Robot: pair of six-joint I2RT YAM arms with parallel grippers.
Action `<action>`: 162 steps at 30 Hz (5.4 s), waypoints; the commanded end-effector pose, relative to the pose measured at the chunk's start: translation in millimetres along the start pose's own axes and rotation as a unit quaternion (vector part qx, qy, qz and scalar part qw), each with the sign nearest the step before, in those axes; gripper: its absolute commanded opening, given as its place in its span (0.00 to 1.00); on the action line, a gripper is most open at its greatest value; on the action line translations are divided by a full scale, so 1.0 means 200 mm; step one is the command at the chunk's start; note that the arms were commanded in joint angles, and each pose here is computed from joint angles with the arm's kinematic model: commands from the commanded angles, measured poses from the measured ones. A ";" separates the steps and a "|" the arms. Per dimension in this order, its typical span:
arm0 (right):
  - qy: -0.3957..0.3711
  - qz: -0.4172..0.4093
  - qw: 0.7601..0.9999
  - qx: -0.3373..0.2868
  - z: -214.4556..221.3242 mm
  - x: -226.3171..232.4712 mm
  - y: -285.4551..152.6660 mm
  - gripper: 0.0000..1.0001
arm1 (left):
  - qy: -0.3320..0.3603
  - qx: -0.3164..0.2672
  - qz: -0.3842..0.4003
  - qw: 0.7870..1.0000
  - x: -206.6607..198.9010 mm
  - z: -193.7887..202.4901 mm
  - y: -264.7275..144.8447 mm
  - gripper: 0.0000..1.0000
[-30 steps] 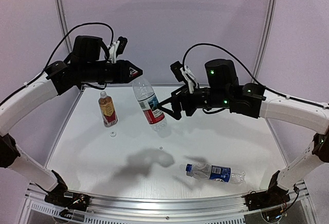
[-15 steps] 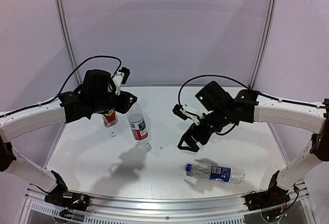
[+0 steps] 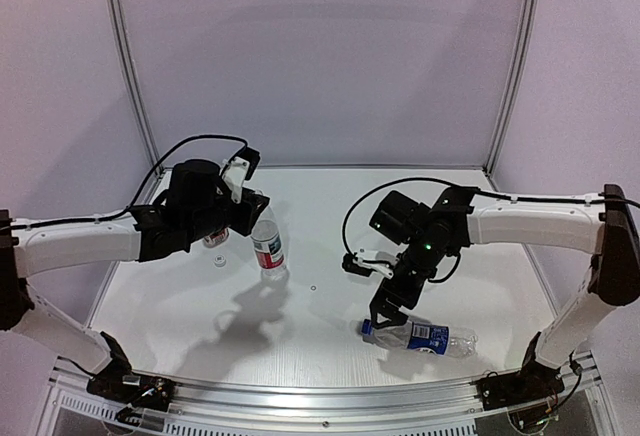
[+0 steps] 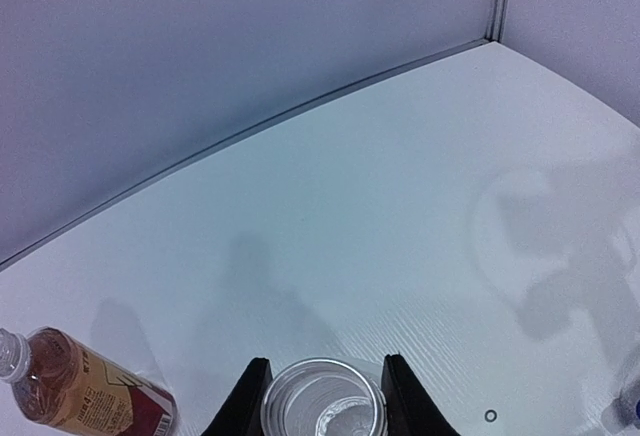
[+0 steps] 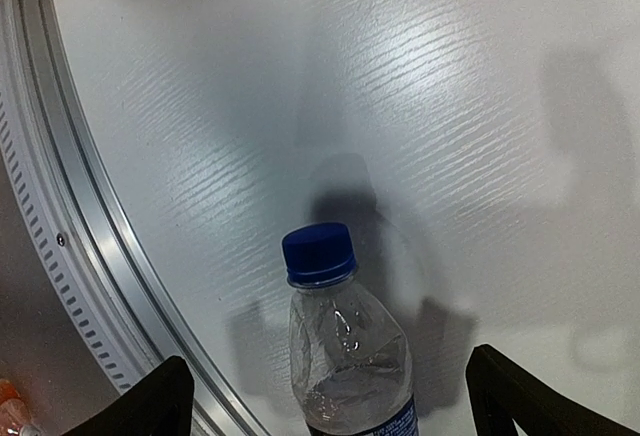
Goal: Unscrew the bottle caps
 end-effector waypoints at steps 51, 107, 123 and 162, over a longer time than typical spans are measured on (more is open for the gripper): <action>0.003 0.039 0.993 0.108 0.28 -0.17 0.16 0.99 | 0.002 -0.063 0.019 0.998 0.01 -0.16 -0.24 0.99; 0.000 0.001 0.997 0.081 0.03 -0.10 0.20 0.98 | -0.013 -0.070 -0.010 0.997 0.14 -0.26 -0.44 0.99; 0.155 0.045 0.982 0.093 0.27 -0.18 0.24 0.99 | -0.028 -0.080 0.009 0.996 0.12 -0.29 -0.42 0.99; 0.159 0.089 0.983 -0.021 -0.49 -0.36 0.32 0.70 | -0.083 -0.064 -0.066 0.992 0.29 -0.40 -0.61 0.99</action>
Point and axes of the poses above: each gripper's point midway between its finger pads, its own y axis out along the fingers, its own x axis along the line the jaws close on, z = x × y, the point moved 4 cm from there along -y, back along the fingers, and after that the axes turned 15 degrees about y, right-handed, at the moved point
